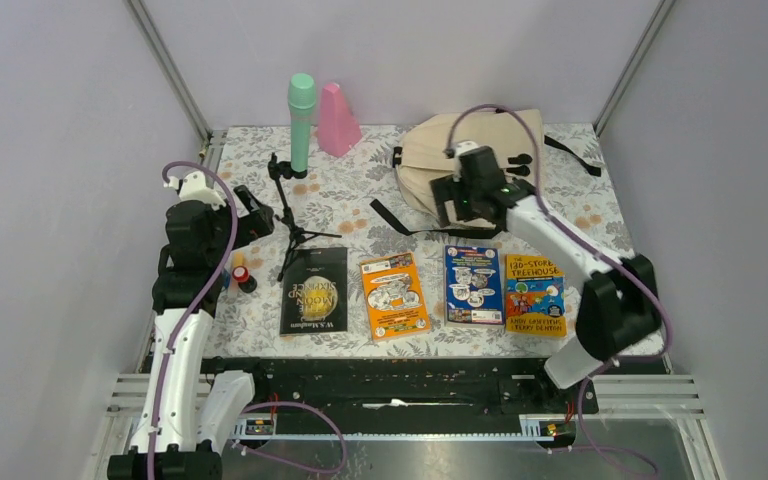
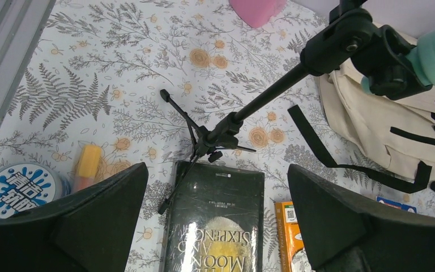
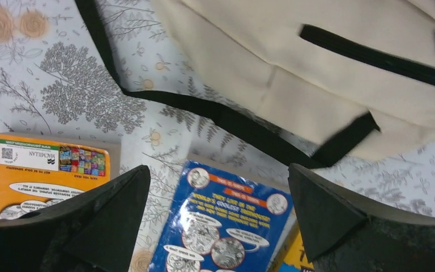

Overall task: Pack the student bag
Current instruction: Pick up the student bag at the center of the board.

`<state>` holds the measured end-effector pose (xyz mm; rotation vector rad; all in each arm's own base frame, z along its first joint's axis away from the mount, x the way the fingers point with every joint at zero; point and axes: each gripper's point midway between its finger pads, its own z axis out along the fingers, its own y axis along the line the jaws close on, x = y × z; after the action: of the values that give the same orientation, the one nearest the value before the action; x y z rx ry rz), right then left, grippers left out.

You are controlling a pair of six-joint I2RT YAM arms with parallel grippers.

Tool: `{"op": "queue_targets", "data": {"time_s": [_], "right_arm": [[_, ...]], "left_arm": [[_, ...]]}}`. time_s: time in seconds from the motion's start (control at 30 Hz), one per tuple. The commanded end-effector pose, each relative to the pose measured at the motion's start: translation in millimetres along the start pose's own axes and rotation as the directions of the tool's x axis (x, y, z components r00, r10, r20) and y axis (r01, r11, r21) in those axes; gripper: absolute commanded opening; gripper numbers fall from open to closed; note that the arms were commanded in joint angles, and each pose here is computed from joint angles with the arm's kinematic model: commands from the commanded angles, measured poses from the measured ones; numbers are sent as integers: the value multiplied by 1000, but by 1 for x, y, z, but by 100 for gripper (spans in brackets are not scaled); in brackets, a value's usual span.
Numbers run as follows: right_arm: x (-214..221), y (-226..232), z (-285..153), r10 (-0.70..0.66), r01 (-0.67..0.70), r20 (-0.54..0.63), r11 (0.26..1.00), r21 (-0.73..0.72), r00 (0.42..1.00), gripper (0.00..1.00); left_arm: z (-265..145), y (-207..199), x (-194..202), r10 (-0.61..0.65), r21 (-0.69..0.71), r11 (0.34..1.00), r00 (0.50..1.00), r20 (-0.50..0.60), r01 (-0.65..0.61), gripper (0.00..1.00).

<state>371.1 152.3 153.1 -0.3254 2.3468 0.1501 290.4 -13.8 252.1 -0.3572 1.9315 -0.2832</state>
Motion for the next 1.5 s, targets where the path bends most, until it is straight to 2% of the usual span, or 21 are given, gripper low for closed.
{"op": "queue_targets", "data": {"time_s": [0.0, 0.13, 0.43, 0.87, 1.03, 1.23, 1.33, 1.47], "right_arm": [[-9, 24, 24, -184, 188, -88, 982, 32, 979, 98], [-17, 50, 58, -243, 244, -151, 970, -11, 958, 99], [-13, 51, 112, -277, 296, -259, 954, 37, 925, 100], [-3, 33, 148, -349, 410, -362, 906, 104, 864, 99], [-2, 26, 156, -374, 455, -392, 880, 136, 841, 90], [-5, 26, 164, -388, 484, -408, 860, 163, 827, 88], [-8, 21, 165, -376, 484, -407, 850, 205, 832, 81], [-10, 18, 166, -368, 483, -405, 845, 231, 837, 62]], "left_arm": [[-2, -9, -13, -1, 47, 999, 998, 55, -2, 99], [-4, -7, -14, 4, 36, 999, 998, 63, -6, 99], [0, -6, -10, 6, 33, 999, 999, 44, -7, 99], [5, -3, -5, 5, 23, 1000, 1000, 23, -6, 99], [7, -2, -4, 5, 21, 1000, 1000, 17, -5, 99], [8, -1, -3, 1, 18, 1000, 1000, 11, -1, 99], [8, 0, -4, 2, 15, 1000, 1000, 13, -2, 99], [7, 0, -5, 3, 11, 1000, 1000, 19, -3, 99]]}}
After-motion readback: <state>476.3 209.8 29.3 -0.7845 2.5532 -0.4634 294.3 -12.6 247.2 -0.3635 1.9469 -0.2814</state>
